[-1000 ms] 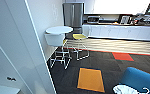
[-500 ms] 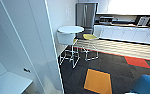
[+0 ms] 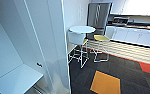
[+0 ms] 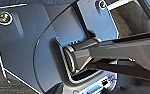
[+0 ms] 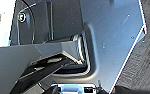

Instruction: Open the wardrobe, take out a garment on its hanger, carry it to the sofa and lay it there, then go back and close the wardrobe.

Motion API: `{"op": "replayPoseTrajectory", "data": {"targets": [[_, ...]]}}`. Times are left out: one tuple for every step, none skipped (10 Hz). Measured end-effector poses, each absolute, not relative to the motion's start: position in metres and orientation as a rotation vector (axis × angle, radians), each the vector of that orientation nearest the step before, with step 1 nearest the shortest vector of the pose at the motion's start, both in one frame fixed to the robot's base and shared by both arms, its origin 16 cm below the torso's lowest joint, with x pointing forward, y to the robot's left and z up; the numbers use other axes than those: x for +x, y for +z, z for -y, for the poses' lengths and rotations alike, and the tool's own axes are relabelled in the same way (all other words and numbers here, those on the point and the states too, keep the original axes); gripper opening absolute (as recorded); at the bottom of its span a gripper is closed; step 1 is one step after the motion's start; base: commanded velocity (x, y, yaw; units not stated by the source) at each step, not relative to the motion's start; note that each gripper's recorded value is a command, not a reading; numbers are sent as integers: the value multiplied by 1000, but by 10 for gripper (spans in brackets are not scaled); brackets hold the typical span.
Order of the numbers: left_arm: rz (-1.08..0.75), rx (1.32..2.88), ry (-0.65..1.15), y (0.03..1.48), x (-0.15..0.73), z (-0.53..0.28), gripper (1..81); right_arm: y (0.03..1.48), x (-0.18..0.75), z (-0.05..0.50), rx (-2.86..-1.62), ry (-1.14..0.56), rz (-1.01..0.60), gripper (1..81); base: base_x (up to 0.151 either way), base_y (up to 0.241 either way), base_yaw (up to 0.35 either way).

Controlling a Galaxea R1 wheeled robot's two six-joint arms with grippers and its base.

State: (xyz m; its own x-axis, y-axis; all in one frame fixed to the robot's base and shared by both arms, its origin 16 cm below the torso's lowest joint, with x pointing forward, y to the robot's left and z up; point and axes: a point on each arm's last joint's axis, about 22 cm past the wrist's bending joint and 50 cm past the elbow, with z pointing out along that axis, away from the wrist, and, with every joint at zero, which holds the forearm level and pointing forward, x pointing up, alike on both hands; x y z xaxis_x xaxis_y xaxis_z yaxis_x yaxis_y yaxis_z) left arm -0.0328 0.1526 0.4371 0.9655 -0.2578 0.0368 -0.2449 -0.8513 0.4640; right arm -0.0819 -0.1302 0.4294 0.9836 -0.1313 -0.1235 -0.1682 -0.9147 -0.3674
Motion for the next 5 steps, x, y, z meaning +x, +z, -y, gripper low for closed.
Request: {"op": "replayPoseTrajectory", "data": {"targets": [[357,2630,-37,438,-34,-149,811,429,-80,129,-2743,133,-215,811,0,0,331],[362,2627,-36,438,-34,-147,811,429,-78,130,-2745,129,-214,811,0,0,331],[368,2627,-34,438,-33,-148,811,428,-78,132,-2750,128,-213,811,0,0,331],[370,2626,-34,438,-34,-148,811,428,-77,133,-2751,127,-213,811,0,0,331],[371,2626,-34,438,-34,-148,811,428,-76,133,-2751,125,-213,811,0,0,331]]}}
